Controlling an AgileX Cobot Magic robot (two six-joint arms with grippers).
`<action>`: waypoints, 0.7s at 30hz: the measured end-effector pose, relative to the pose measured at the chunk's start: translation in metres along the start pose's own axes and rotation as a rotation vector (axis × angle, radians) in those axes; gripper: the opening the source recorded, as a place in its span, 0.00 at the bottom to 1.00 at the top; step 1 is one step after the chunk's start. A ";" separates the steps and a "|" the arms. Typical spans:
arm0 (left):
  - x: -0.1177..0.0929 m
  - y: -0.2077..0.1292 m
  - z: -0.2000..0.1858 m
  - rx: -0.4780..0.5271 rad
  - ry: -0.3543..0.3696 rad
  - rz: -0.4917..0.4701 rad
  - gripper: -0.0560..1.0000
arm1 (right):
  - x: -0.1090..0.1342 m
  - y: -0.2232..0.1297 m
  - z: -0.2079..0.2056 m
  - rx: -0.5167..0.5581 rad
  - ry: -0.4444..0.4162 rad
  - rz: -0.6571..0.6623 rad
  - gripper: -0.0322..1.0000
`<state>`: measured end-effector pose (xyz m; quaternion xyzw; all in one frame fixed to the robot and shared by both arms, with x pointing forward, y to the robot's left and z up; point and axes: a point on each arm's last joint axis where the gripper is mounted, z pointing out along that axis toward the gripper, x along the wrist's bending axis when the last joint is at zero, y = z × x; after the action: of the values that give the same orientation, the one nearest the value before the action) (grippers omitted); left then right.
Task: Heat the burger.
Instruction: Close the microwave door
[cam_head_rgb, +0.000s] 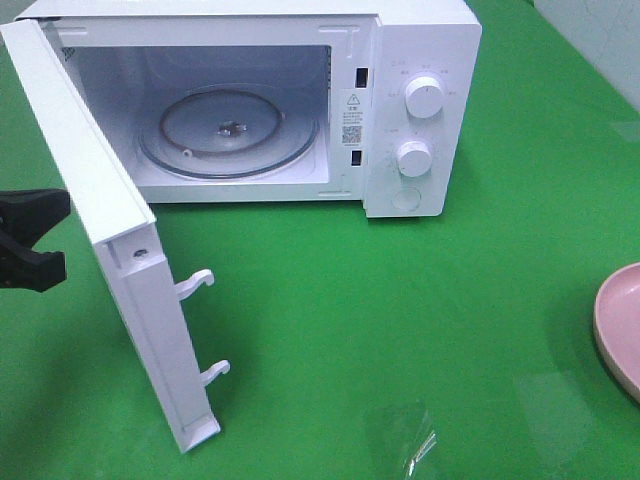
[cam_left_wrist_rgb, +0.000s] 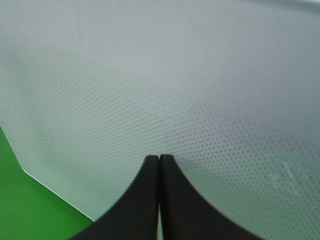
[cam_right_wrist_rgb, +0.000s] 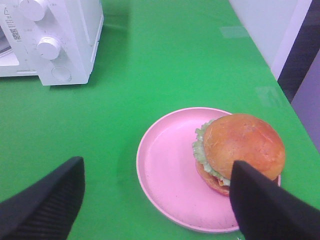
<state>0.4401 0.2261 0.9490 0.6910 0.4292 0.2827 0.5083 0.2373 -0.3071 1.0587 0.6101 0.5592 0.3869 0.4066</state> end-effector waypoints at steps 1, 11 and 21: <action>-0.002 -0.002 0.003 0.004 -0.006 -0.004 0.05 | 0.000 0.000 0.000 0.000 0.000 0.000 0.77; -0.029 -0.002 0.036 0.018 -0.041 -0.003 0.05 | 0.000 0.000 0.000 0.000 0.000 0.000 0.77; -0.055 0.012 0.075 -0.016 -0.029 -0.021 0.05 | 0.000 0.000 0.000 0.000 0.000 0.000 0.77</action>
<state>0.4801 0.1417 0.9380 0.6864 0.4267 0.2707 0.5230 0.2373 -0.3071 1.0587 0.6101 0.5592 0.3869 0.4066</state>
